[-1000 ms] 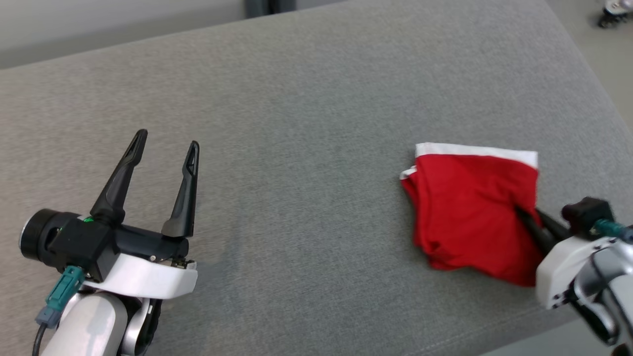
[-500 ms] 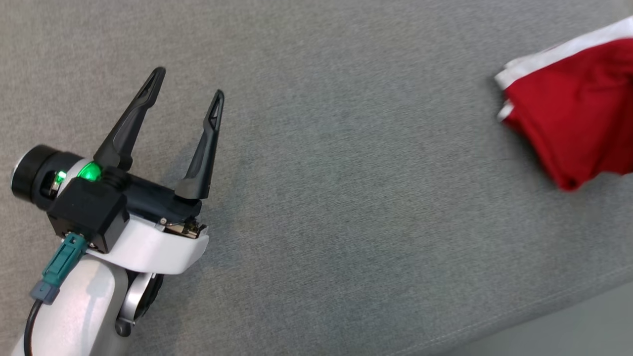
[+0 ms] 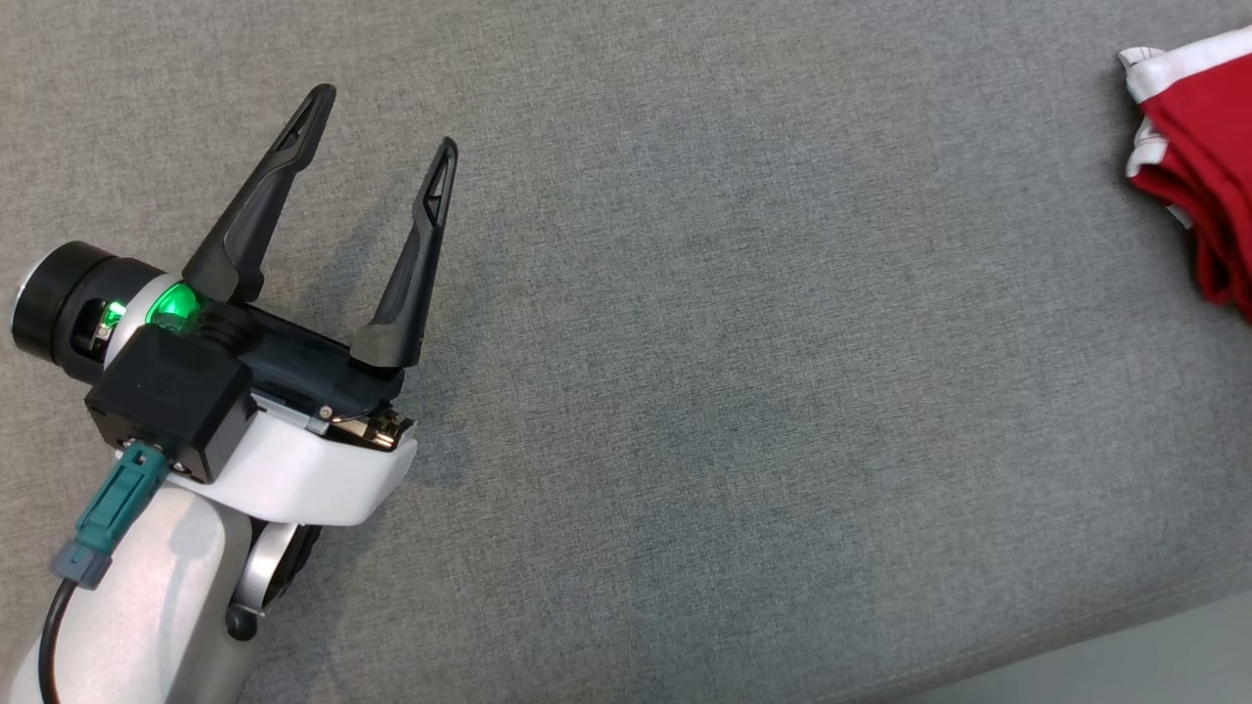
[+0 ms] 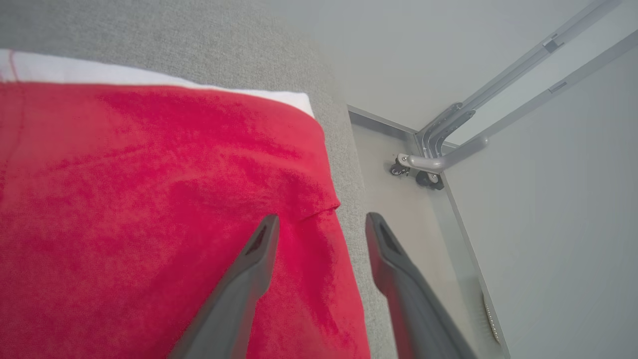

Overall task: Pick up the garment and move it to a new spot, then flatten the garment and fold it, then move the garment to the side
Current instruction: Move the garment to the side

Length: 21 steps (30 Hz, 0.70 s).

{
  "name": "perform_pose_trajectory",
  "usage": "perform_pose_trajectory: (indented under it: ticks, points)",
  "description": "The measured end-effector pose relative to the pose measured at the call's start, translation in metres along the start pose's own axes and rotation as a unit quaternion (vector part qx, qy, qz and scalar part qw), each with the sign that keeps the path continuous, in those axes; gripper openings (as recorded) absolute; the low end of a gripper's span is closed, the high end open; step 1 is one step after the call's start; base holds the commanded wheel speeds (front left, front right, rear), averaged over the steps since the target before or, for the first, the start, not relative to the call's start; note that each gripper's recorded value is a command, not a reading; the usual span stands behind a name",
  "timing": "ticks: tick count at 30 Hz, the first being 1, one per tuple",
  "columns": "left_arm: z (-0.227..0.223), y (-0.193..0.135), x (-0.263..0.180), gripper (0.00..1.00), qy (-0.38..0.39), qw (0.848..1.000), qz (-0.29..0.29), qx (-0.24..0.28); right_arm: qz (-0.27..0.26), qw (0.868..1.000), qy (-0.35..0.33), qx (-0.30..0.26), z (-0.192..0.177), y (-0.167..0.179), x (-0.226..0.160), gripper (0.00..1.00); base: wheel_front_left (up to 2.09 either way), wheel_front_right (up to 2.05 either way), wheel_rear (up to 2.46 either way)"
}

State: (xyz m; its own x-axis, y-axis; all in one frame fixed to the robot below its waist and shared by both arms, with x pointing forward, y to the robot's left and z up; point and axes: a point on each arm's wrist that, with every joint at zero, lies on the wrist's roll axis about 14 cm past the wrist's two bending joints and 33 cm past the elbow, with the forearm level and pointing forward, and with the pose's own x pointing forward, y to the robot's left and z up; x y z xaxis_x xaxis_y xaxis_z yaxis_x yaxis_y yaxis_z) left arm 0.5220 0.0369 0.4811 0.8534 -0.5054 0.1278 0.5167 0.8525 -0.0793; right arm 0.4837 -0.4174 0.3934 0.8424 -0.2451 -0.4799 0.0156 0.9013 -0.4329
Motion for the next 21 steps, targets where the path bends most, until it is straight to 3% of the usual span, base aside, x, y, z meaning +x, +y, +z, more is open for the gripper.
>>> perform_pose_trajectory:
  ticks: [10, 21]
  points:
    - [0.015, -0.003, -0.006, 1.0, -0.007, 1.0, 0.008, 0.005, -0.047, 0.993, -0.058, 0.094, 0.014, -0.018, -0.022, 1.0, 0.0, 0.0, 0.0]
    - [0.039, 0.003, -0.043, 1.0, -0.003, 0.997, 0.071, 0.006, -0.058, 0.959, -0.192, 0.199, 0.067, -0.011, -0.078, 1.0, 0.0, 0.0, 0.0]
